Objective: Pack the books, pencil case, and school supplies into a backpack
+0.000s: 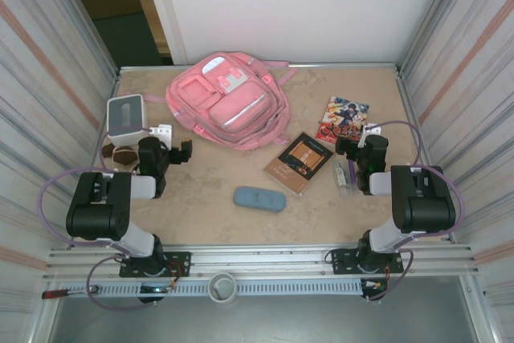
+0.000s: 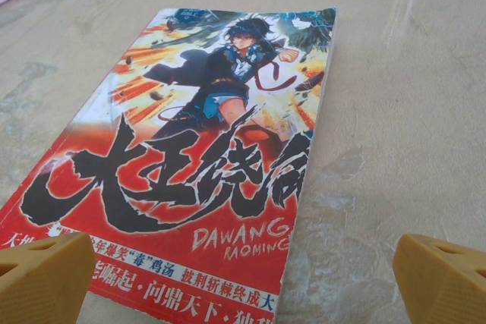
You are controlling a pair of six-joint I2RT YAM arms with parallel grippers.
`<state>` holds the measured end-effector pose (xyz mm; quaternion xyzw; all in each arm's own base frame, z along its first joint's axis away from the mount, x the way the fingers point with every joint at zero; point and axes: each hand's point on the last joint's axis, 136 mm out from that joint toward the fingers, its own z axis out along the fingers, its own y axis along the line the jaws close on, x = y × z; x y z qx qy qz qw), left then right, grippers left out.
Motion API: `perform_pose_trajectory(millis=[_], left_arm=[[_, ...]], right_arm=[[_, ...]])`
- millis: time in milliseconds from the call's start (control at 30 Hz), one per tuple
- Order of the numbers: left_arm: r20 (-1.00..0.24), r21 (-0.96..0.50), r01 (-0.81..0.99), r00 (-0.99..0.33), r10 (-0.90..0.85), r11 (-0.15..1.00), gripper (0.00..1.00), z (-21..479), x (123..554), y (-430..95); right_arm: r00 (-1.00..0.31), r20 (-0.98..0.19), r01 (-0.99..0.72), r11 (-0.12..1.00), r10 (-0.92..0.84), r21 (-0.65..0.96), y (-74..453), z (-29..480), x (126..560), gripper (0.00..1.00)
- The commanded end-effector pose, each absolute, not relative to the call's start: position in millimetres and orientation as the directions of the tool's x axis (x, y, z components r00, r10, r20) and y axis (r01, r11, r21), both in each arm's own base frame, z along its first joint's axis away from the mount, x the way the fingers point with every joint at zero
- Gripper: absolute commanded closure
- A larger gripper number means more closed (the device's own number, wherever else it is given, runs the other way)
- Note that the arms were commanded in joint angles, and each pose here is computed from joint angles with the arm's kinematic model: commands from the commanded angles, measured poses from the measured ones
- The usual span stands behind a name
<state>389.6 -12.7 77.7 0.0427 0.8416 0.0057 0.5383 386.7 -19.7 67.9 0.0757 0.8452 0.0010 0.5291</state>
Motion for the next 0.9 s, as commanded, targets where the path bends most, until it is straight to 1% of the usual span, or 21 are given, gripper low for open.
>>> perform_pose_trajectory(millis=[0,200,300,533,633,733,867], left_arm=[[-0.92,0.058,0.075,-0.382,0.082,0.996,0.01,91,396,-13],[-0.92,0.055,0.074,-0.383,0.079,0.996,0.01,91,396,-13],[-0.923,0.02,0.092,-0.382,0.054,0.996,0.01,92,395,-12],[-0.923,0.017,0.102,-0.381,0.055,0.995,0.01,93,397,-13],[-0.919,0.017,0.07,-0.393,0.043,0.997,0.01,105,398,-8],[-0.892,-0.016,-0.028,-0.452,-0.027,0.999,0.01,117,393,7],[-0.875,-0.091,-0.099,-0.467,-0.127,0.991,0.01,133,386,13]], right_arm=[[-0.391,-0.914,0.119,0.991,0.107,0.065,-22,83,395,0.01],[-0.394,-0.912,0.113,0.991,0.116,0.077,-22,82,395,0.01],[-0.395,-0.911,0.112,0.991,0.117,0.078,-23,82,395,0.01],[-0.388,-0.915,0.111,0.991,0.111,0.074,-22,84,395,0.01],[-0.415,-0.903,0.147,0.988,0.109,0.051,-25,96,395,0.01],[-0.419,-0.9,0.179,0.982,0.125,0.053,-29,121,393,0.01],[-0.359,-0.89,0.389,0.912,0.283,0.133,-58,152,374,0.01]])
